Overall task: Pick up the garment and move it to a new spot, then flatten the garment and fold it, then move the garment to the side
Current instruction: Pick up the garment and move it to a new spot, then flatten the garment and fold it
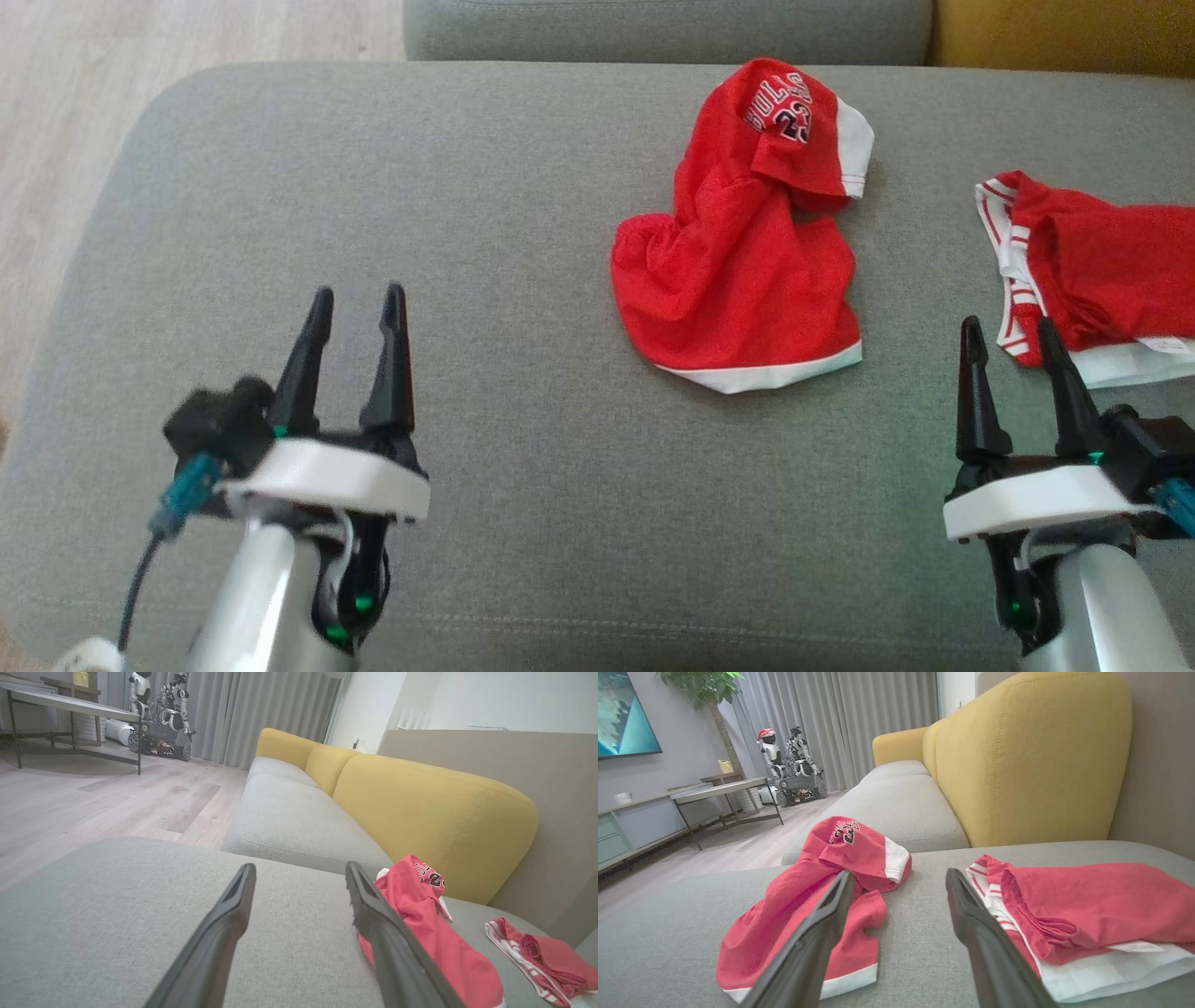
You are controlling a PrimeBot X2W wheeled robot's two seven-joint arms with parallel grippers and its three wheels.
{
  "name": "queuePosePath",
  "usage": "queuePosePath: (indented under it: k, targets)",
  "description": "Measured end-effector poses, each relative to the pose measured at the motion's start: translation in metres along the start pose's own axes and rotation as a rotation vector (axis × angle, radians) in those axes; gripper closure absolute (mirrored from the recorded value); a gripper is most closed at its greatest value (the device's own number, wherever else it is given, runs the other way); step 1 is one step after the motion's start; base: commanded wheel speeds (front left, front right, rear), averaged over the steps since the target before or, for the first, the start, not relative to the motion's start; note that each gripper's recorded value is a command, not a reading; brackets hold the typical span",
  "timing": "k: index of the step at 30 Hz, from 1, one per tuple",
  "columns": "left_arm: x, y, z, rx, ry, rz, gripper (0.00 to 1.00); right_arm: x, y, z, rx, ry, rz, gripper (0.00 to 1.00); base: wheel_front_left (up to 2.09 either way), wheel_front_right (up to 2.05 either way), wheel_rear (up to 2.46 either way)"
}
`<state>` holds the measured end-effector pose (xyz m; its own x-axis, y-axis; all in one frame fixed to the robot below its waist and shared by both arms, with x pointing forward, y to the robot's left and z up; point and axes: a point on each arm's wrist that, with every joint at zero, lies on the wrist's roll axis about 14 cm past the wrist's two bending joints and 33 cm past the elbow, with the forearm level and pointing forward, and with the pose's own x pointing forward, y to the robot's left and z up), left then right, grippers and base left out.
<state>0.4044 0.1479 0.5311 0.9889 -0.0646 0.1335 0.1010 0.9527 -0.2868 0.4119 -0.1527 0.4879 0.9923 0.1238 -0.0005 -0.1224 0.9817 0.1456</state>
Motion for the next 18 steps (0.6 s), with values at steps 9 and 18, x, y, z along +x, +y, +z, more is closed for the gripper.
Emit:
queuePosePath:
  k: [9, 18]
  targets:
    - [-0.015, 0.008, -0.002, -0.003, -0.006, 0.041, 0.0, 0.003, 0.001, -0.018, 0.007, 0.088, 0.003, 0.0, 0.0, 0.0, 0.0]
    - [-0.01, 0.015, -0.019, -0.019, 0.039, 0.07, 0.0, 0.02, 0.008, -0.066, 0.067, 0.278, 0.014, 0.0, 0.0, 0.0, 0.0]
